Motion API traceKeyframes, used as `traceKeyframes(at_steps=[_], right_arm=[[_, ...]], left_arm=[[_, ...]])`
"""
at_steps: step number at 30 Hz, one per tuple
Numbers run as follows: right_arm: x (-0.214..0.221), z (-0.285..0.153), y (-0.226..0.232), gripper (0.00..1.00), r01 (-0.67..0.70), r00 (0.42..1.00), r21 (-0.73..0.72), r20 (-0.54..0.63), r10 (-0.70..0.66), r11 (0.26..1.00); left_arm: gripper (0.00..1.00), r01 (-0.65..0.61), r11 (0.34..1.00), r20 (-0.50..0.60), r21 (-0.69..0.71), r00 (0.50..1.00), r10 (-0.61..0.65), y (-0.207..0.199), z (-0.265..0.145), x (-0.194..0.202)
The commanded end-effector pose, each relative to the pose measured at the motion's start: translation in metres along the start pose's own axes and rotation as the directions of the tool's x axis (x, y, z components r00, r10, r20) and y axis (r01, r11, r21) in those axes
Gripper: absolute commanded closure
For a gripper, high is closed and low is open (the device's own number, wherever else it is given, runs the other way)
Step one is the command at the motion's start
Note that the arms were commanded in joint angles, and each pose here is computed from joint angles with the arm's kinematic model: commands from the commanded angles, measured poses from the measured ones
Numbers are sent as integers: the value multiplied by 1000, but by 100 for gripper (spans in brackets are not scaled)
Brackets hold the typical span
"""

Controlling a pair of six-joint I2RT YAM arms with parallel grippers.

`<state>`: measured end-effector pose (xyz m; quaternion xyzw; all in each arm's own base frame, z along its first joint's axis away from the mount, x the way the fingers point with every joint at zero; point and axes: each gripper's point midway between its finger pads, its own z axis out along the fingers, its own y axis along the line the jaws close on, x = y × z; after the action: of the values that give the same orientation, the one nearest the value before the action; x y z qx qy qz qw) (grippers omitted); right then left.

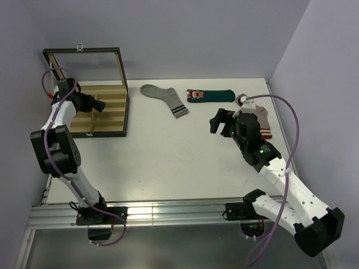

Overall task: Roll the socks
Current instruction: Place the sock in the storage box.

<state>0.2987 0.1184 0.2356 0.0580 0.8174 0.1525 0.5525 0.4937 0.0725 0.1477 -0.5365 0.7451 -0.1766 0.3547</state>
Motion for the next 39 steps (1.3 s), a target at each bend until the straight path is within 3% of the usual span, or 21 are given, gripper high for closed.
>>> traceKeyframes(at_steps=[1, 9, 22, 39], right_arm=[[-28, 2, 5, 0, 12, 998, 11, 63, -13, 1000], [-23, 18, 11, 0, 30, 999, -2, 21, -30, 1000], [-17, 21, 12, 0, 49, 999, -17, 10, -48, 999], [-11, 23, 10, 0, 58, 998, -20, 7, -57, 998]], left_arm=[[100, 24, 997, 40, 75, 999, -27, -24, 3, -27], [100, 72, 996, 118, -47, 991, -66, 18, 10, -64], [100, 134, 986, 209, -101, 972, -110, 76, 32, -101], [100, 157, 978, 182, -136, 975, -131, 108, 49, -79]])
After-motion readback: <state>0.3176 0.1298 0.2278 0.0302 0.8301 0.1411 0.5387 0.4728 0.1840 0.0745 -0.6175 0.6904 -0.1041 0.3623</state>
